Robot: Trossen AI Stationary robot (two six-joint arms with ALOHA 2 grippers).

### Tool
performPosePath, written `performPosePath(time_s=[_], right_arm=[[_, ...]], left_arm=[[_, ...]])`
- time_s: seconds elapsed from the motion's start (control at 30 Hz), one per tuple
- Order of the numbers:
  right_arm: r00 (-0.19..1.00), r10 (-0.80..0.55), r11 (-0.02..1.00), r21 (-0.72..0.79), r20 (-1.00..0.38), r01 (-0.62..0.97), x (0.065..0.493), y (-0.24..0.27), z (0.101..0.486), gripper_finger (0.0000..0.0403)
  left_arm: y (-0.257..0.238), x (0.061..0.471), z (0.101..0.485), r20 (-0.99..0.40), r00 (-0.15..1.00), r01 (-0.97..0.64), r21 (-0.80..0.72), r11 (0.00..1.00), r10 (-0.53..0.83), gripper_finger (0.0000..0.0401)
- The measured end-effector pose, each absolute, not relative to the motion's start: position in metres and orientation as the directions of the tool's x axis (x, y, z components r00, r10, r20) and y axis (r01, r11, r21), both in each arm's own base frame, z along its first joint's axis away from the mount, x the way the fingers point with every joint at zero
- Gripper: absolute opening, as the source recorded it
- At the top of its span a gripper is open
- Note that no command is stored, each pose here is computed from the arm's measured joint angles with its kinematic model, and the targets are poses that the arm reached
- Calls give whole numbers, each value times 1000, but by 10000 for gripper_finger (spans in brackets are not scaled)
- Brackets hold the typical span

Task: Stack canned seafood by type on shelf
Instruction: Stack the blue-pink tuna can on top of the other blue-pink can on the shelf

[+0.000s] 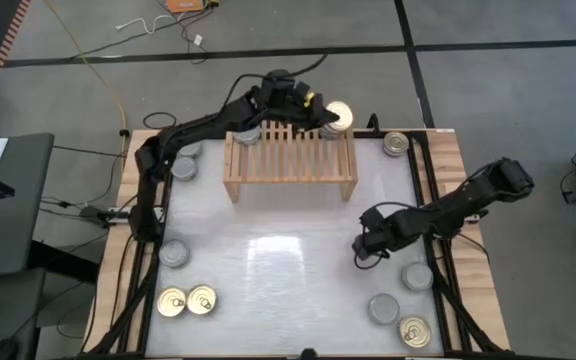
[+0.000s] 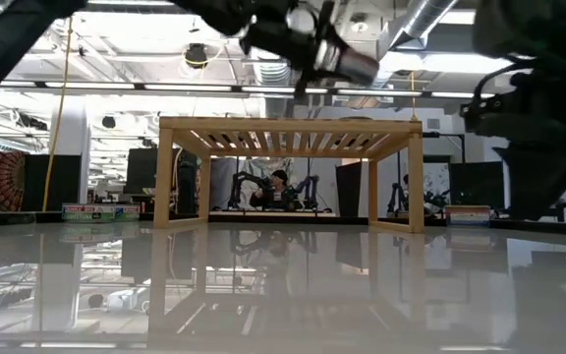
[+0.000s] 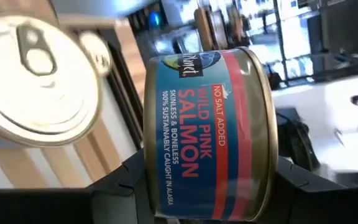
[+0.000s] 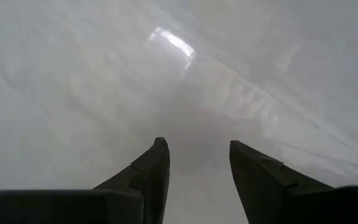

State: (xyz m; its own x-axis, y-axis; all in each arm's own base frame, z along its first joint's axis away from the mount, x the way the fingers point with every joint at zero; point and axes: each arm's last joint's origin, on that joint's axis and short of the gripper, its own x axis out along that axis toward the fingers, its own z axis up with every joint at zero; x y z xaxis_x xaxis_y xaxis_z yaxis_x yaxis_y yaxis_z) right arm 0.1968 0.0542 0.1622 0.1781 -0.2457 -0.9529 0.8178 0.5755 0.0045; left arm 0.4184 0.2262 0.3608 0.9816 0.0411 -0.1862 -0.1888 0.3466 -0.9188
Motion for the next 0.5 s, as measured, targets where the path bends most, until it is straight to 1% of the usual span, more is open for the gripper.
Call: performPosePath(time_s=[0.07,0.13,0.3,0.5], right_arm=[[172,-251,556,4,-953,831,198,48,162,191],[168,-254,538,5,-953,843,199,44,162,191],[171,-255,519,14,-952,854,201,41,162,191],[171,-257,496,21,-951,868,203,36,162,192]], left_arm=[[237,422,352,-157,987,-152,-933,325,8,183],[243,423,347,-149,989,-142,-938,316,4,183],[252,421,342,-152,988,-150,-926,348,23,201],[257,419,340,-182,975,-217,-890,401,125,209]])
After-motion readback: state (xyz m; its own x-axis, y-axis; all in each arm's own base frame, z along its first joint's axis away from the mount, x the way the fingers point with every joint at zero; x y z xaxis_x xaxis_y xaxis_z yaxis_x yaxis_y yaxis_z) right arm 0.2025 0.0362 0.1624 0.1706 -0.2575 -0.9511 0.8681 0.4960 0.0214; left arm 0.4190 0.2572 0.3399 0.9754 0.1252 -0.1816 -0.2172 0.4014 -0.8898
